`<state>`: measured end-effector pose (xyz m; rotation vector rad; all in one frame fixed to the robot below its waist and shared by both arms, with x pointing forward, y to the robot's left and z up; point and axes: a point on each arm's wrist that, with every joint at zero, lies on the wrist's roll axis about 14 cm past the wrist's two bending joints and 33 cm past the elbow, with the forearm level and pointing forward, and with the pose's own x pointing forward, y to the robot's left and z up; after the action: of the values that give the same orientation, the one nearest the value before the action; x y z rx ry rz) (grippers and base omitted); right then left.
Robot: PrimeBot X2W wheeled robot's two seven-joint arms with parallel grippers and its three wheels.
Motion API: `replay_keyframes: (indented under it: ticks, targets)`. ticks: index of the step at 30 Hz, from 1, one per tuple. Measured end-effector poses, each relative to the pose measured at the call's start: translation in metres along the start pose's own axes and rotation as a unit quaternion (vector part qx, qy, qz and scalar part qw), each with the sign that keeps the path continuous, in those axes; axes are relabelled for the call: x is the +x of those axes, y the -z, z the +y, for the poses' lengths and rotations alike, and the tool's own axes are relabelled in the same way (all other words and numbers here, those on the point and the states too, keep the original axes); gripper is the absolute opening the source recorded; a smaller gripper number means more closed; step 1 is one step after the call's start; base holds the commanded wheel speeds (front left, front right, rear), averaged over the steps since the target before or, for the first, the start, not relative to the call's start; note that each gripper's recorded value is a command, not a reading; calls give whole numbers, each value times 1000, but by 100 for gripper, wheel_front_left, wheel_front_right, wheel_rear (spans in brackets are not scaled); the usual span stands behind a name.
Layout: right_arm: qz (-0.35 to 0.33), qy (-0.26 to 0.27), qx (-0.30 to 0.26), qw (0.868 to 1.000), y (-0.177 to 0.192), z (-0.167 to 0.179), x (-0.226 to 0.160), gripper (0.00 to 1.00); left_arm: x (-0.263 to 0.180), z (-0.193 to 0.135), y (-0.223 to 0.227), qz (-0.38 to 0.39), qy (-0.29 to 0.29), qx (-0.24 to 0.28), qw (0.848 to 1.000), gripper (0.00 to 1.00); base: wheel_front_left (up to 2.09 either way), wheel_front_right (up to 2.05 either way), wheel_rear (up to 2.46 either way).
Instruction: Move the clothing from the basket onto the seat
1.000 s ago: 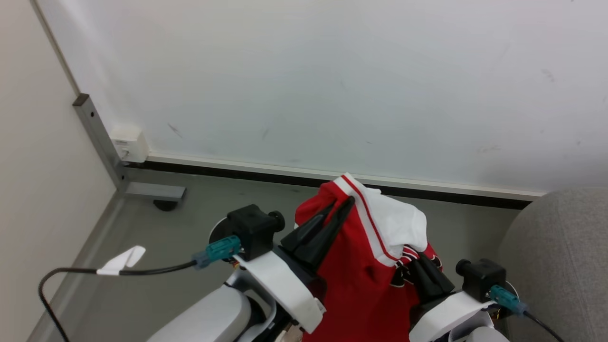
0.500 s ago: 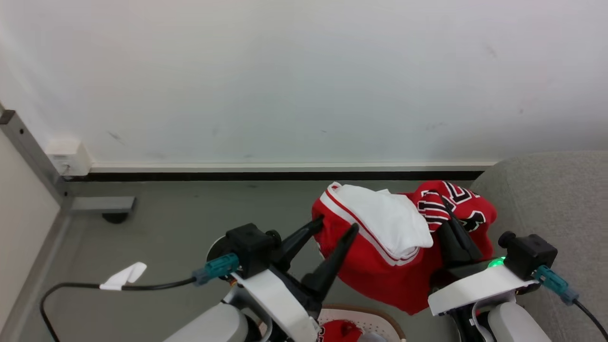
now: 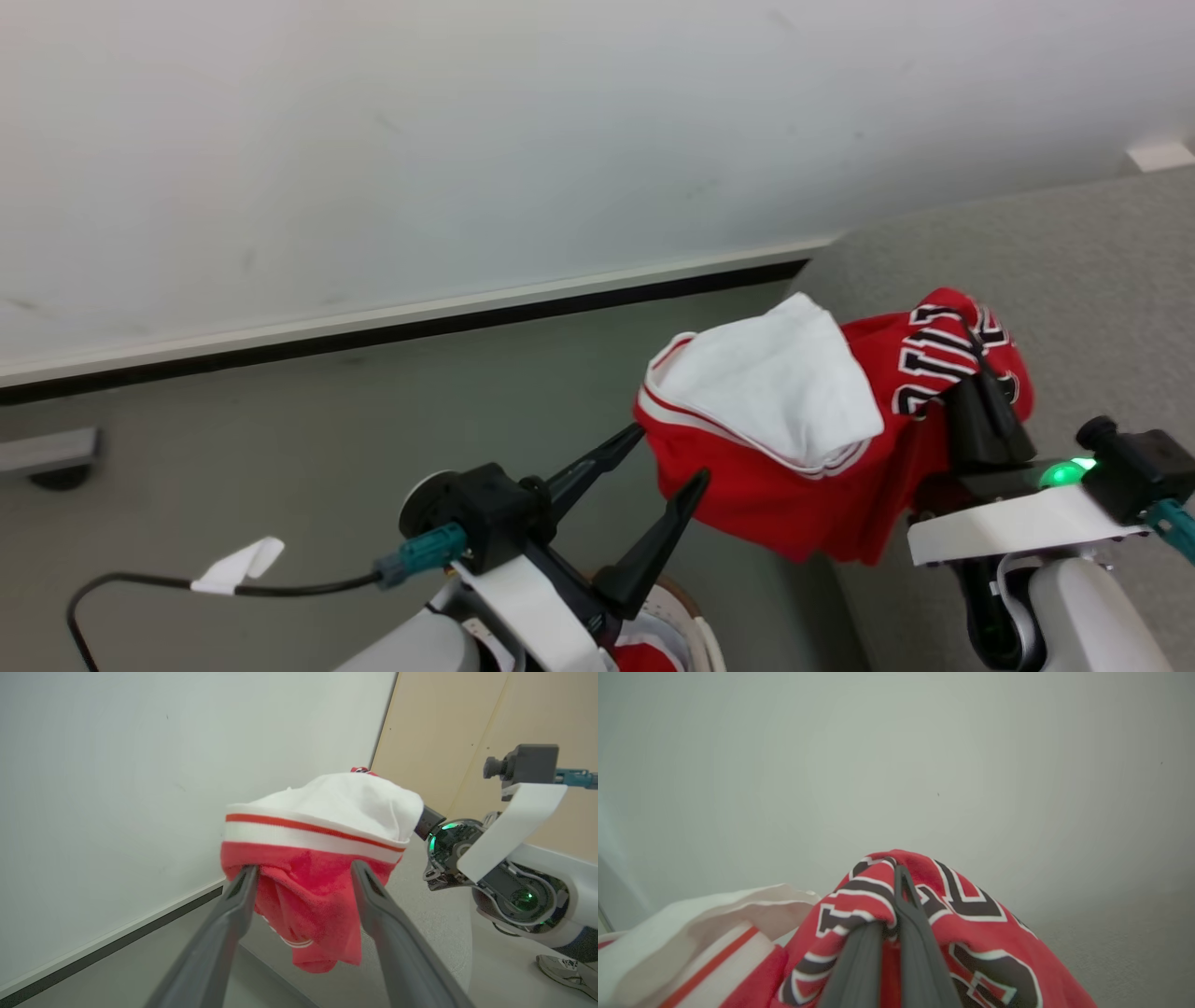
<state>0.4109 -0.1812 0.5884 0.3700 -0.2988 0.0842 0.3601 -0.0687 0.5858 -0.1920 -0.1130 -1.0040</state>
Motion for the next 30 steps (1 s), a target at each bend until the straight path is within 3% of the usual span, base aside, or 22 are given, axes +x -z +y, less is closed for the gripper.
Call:
replay_keyframes:
  ticks: [13,30]
  targets:
    - [-61,105,-68,990,-57,-70,-41,0,30,-40,29,20,95,-15,995,100,0,0,0]
    - [-58,133,-88,986,-59,-88,-50,0,38,-44,41,29,121,-20,992,100,0,0,0]
